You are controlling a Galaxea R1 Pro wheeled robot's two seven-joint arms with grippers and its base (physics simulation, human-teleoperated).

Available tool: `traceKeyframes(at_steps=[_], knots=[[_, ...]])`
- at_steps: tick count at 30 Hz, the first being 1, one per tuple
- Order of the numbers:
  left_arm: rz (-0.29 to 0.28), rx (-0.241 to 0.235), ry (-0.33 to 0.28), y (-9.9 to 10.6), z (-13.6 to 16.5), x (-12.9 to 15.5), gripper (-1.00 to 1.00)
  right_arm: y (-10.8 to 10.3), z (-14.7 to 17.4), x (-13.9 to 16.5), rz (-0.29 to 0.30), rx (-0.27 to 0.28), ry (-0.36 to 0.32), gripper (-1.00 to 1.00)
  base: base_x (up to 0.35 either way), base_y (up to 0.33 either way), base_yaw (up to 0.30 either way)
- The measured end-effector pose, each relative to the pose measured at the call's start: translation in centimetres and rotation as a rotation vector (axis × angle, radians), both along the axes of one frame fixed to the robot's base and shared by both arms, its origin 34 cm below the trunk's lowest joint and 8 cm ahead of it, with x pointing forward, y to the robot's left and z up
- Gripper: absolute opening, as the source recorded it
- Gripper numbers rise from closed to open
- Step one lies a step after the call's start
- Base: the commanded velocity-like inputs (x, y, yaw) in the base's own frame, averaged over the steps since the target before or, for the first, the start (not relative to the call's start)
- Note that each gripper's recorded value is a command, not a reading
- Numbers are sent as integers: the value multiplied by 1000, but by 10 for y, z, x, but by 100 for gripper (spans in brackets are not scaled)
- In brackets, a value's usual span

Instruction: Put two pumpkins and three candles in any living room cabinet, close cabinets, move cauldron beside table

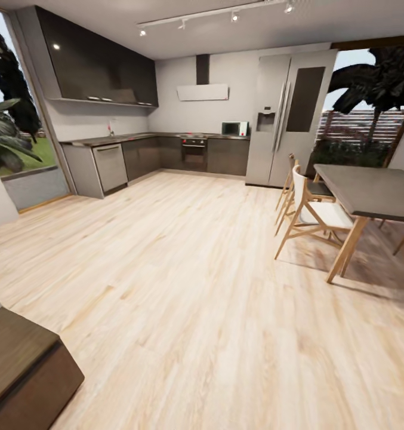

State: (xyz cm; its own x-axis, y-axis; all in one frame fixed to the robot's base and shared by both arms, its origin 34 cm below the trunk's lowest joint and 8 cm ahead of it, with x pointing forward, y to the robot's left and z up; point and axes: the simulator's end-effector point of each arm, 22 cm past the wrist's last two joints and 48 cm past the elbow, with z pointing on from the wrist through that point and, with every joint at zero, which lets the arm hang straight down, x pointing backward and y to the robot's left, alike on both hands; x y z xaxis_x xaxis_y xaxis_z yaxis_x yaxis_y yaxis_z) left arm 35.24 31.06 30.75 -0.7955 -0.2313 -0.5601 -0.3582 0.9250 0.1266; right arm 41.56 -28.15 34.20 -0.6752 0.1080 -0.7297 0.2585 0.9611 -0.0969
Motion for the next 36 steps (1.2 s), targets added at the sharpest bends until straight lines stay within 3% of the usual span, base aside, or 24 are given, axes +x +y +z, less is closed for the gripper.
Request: traceKeyframes(at_steps=[9, 36], knots=[[0, 0, -2, 0, 1, 1, 100, 0, 1, 1, 0, 0, -4, 100, -202, -196, -300], [0, 0, 0, 0, 1, 1, 100, 0, 1, 1, -1, 0, -3, 100, 4, -54, -300]])
